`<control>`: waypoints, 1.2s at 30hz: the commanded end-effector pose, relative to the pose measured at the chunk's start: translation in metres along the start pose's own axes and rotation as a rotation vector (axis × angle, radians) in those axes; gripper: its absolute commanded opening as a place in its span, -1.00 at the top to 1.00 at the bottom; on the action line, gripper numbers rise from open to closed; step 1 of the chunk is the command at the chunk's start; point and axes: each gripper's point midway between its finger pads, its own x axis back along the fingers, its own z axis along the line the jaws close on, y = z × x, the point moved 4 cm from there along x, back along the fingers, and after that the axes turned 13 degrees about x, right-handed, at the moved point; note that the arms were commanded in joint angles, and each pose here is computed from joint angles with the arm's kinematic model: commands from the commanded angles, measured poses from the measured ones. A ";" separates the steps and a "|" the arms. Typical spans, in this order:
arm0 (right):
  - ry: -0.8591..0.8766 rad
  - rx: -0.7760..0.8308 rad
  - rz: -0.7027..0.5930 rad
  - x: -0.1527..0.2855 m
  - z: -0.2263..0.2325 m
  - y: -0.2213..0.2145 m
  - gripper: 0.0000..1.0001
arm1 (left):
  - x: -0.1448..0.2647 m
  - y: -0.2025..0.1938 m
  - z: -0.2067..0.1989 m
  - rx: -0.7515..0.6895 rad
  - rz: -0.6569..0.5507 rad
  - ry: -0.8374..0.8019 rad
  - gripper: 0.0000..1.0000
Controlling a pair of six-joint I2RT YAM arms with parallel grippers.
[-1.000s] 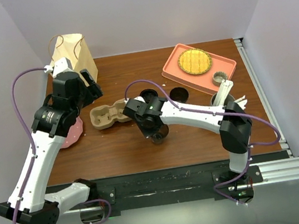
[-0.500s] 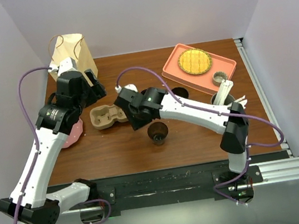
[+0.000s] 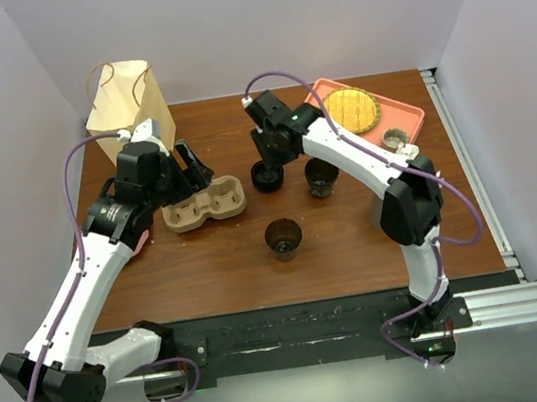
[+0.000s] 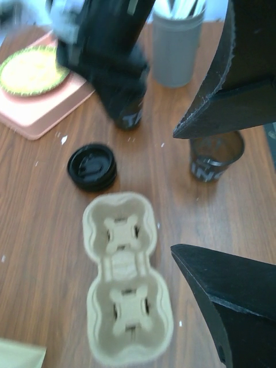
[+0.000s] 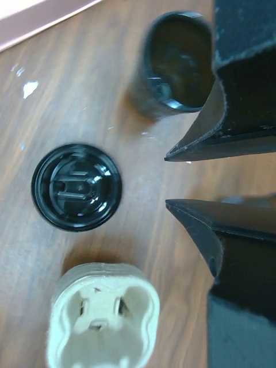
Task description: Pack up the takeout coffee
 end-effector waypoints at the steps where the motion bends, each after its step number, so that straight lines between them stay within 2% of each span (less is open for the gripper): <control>1: 0.152 0.310 -0.117 -0.013 0.024 0.018 0.23 | 0.020 0.005 -0.031 0.046 0.009 -0.180 -0.58; 3: 0.190 0.372 -0.106 -0.025 0.030 0.015 0.21 | 0.029 0.010 -0.038 0.055 0.002 -0.211 -0.58; 10: 0.216 0.433 -0.087 -0.059 0.039 0.014 0.16 | 0.043 0.010 -0.037 0.048 0.007 -0.201 -0.58; 20: 0.155 0.469 -0.073 -0.091 0.037 0.022 0.16 | 0.047 0.011 -0.038 0.034 0.007 -0.189 -0.58; 26: 0.099 0.472 -0.059 -0.100 0.031 0.021 0.16 | 0.045 0.012 -0.037 0.029 0.004 -0.182 -0.58; 36: 0.111 0.481 -0.047 -0.106 0.032 0.015 0.24 | 0.044 0.013 -0.038 0.018 -0.003 -0.179 -0.58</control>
